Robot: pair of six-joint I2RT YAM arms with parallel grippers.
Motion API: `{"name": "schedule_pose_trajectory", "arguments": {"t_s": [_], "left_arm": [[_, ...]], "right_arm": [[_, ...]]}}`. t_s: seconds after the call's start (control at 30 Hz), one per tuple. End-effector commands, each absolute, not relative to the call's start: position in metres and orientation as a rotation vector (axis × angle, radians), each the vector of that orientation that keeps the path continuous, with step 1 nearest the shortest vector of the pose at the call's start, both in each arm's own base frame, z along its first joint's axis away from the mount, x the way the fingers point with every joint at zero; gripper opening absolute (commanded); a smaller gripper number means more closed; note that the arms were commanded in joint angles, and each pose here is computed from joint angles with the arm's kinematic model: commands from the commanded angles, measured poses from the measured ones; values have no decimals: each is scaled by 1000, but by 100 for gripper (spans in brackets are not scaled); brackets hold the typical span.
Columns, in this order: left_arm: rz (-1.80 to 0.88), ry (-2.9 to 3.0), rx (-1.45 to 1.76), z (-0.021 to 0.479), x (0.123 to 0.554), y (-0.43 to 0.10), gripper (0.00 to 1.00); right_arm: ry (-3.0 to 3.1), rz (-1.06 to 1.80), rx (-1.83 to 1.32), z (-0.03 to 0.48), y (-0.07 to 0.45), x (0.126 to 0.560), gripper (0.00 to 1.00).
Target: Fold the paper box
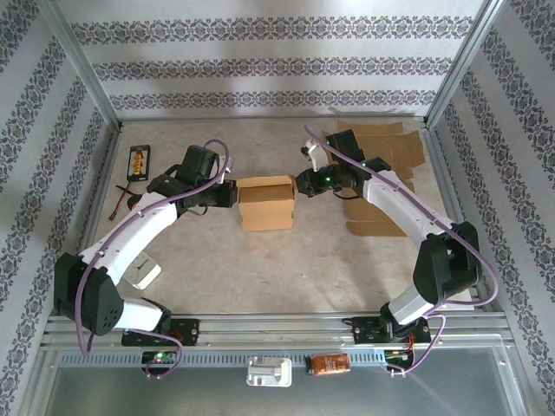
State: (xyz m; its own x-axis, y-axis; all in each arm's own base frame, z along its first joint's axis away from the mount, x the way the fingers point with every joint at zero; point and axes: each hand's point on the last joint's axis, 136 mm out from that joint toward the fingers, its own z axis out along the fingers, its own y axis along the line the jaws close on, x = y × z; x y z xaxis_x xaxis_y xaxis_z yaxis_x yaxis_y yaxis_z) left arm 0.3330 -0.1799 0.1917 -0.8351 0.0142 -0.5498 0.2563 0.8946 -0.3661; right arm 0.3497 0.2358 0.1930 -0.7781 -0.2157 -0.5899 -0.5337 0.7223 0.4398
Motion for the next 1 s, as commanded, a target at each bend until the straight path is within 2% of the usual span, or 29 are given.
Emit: {"name": "schedule_pose_trajectory", "arguments": {"t_s": [0.0,0.37,0.97], "left_arm": [[-672,2499,143,188,333,-191,1],[-699,2518,111,178,328,-192,0],[-707,2509,104,178,321,-189,0]], "right_arm": [[2426,884,-459,199,237,344,9],[2421,977,-272,195,241,340,8],[2489,970,-58,165,240,332,7]]}}
